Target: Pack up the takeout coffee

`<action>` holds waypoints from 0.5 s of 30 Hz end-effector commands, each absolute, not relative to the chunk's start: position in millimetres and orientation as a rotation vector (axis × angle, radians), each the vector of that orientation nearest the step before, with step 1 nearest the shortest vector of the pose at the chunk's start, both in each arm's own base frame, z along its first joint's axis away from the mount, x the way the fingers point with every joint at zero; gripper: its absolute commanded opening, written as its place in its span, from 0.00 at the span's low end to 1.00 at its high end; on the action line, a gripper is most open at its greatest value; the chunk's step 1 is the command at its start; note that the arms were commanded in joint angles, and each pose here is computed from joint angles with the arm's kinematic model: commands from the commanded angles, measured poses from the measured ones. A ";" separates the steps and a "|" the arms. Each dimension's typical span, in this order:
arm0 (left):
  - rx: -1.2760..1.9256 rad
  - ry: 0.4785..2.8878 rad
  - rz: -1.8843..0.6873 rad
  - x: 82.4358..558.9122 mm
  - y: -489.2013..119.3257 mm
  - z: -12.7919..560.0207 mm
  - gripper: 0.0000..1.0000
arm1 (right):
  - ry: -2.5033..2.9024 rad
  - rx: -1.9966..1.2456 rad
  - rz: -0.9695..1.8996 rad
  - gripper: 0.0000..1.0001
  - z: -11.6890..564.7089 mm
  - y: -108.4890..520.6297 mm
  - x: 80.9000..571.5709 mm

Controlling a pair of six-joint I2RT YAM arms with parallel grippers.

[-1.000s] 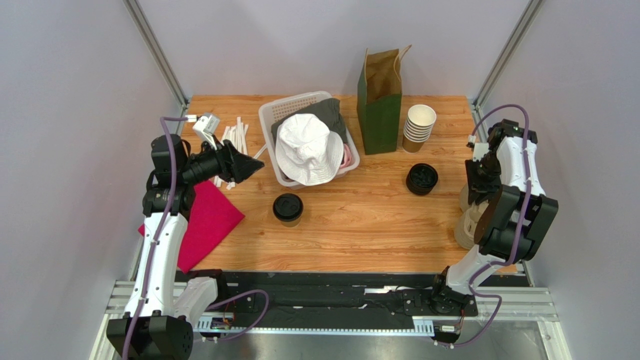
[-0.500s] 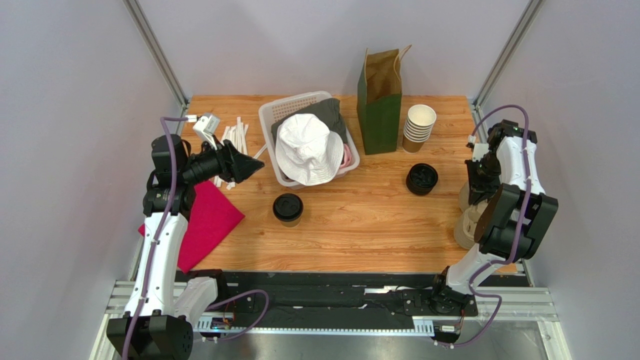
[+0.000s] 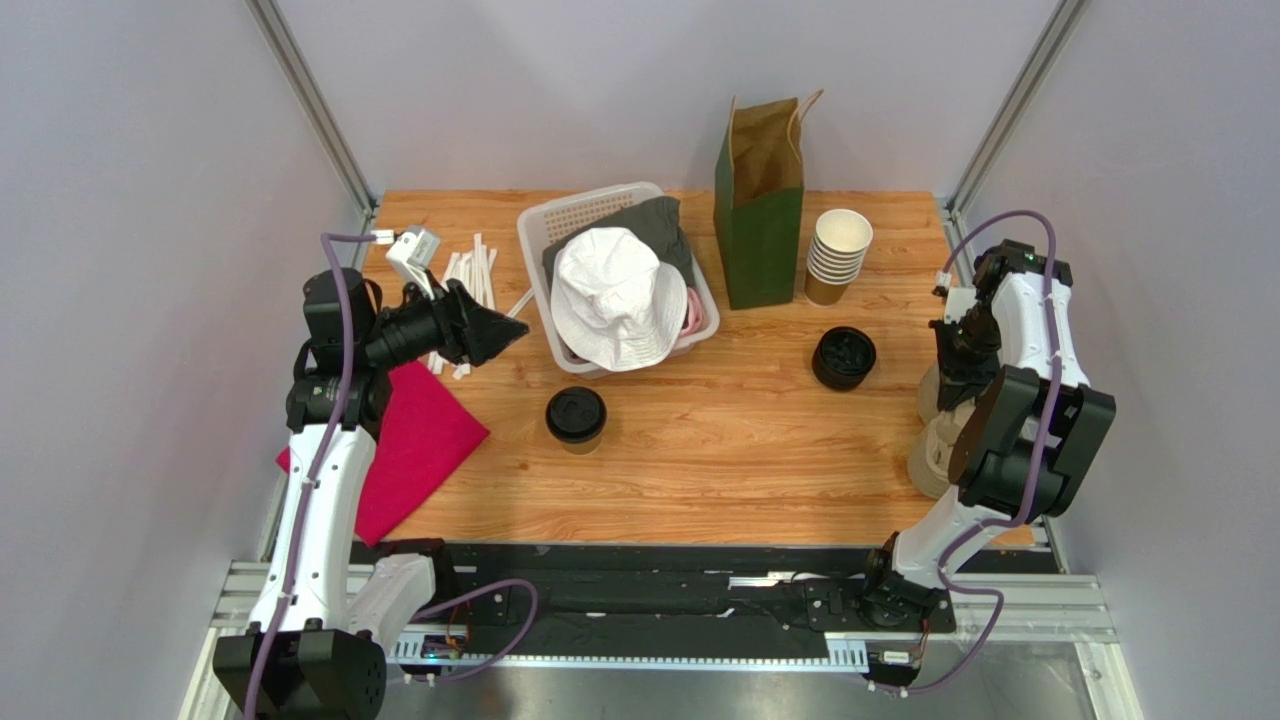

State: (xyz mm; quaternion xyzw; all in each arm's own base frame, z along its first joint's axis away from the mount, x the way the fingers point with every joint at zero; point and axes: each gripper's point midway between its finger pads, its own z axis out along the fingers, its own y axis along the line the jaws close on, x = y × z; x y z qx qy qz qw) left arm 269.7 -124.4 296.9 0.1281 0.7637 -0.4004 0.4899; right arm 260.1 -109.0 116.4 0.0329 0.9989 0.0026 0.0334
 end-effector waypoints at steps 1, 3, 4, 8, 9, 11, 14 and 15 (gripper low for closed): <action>0.329 1.817 -0.961 273.1 -123.0 305.9 0.69 | 3.028 0.099 0.005 0.00 125.0 -109.2 269.5; 0.329 1.816 -0.961 272.9 -123.0 305.9 0.69 | 3.025 0.088 0.020 0.00 131.5 -106.7 267.8; 0.328 1.817 -0.966 272.5 -123.7 305.7 0.69 | 3.001 0.081 0.031 0.00 139.3 -104.7 269.7; 0.326 1.813 -0.967 273.1 -123.5 306.0 0.69 | 2.976 0.049 0.052 0.00 156.5 -99.5 265.3; 0.326 1.813 -0.967 273.5 -123.5 305.9 0.69 | 2.974 0.042 0.055 0.00 158.5 -98.6 264.1; 0.329 1.813 -0.970 272.7 -124.1 306.1 0.69 | 2.959 0.037 0.041 0.00 164.5 -98.7 262.6; 0.329 1.813 -0.968 273.1 -123.6 305.7 0.69 | 2.953 0.035 0.021 0.00 168.4 -99.5 259.3; 0.329 1.815 -0.968 272.8 -123.6 305.2 0.69 | 2.947 0.035 0.010 0.00 170.4 -100.3 259.0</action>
